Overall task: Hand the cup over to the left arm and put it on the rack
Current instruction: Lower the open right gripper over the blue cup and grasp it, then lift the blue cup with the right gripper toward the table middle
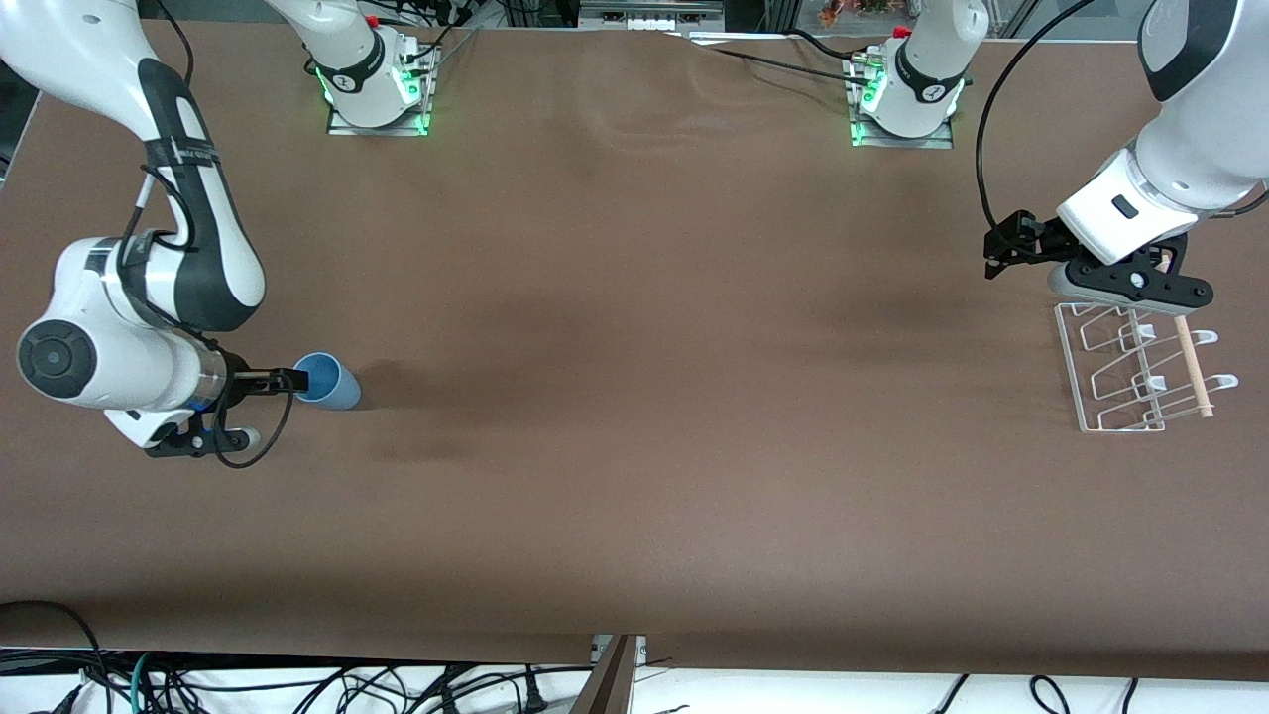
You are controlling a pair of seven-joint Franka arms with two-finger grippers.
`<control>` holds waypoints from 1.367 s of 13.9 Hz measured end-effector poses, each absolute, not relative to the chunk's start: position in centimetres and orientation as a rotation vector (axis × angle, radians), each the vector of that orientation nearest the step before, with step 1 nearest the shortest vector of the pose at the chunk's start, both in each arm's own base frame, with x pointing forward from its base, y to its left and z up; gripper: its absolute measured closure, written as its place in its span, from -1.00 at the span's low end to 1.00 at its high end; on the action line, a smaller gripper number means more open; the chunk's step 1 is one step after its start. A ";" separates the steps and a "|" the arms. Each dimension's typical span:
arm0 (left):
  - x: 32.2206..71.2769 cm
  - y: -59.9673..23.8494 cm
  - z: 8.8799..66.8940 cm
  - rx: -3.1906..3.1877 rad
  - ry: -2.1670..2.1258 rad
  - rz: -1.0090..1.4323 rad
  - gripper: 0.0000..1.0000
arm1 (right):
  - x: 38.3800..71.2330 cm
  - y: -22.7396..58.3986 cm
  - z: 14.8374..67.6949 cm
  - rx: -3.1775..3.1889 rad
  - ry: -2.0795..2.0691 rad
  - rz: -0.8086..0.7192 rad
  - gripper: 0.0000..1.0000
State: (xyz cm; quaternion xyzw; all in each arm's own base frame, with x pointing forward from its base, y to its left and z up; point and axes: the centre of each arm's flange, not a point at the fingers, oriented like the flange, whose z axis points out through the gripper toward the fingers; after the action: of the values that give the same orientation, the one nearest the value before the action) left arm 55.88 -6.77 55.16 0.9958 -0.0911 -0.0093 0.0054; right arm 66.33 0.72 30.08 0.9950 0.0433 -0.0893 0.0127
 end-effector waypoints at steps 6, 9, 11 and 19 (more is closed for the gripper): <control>55.9 -6.8 55.1 3.118 -0.285 -0.029 -1.00 | 65.9 0.8 28.1 3.102 0.138 -0.285 -1.00; 55.9 -6.8 55.1 3.118 -0.285 -0.029 -1.00 | 65.3 0.9 26.5 3.105 0.143 -0.276 -1.00; 55.9 -6.8 55.1 3.118 -0.285 -0.029 -1.00 | 64.8 0.9 25.6 3.104 0.144 -0.291 -1.00; 55.9 -6.8 55.1 3.118 -0.285 -0.029 -1.00 | 64.5 0.9 25.1 3.104 0.145 -0.301 -0.23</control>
State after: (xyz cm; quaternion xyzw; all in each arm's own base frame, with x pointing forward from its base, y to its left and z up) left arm 55.88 -6.77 55.15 0.9958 -0.0911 -0.0094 0.0054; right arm 64.45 0.86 25.06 0.9942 0.0465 -0.0963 0.0099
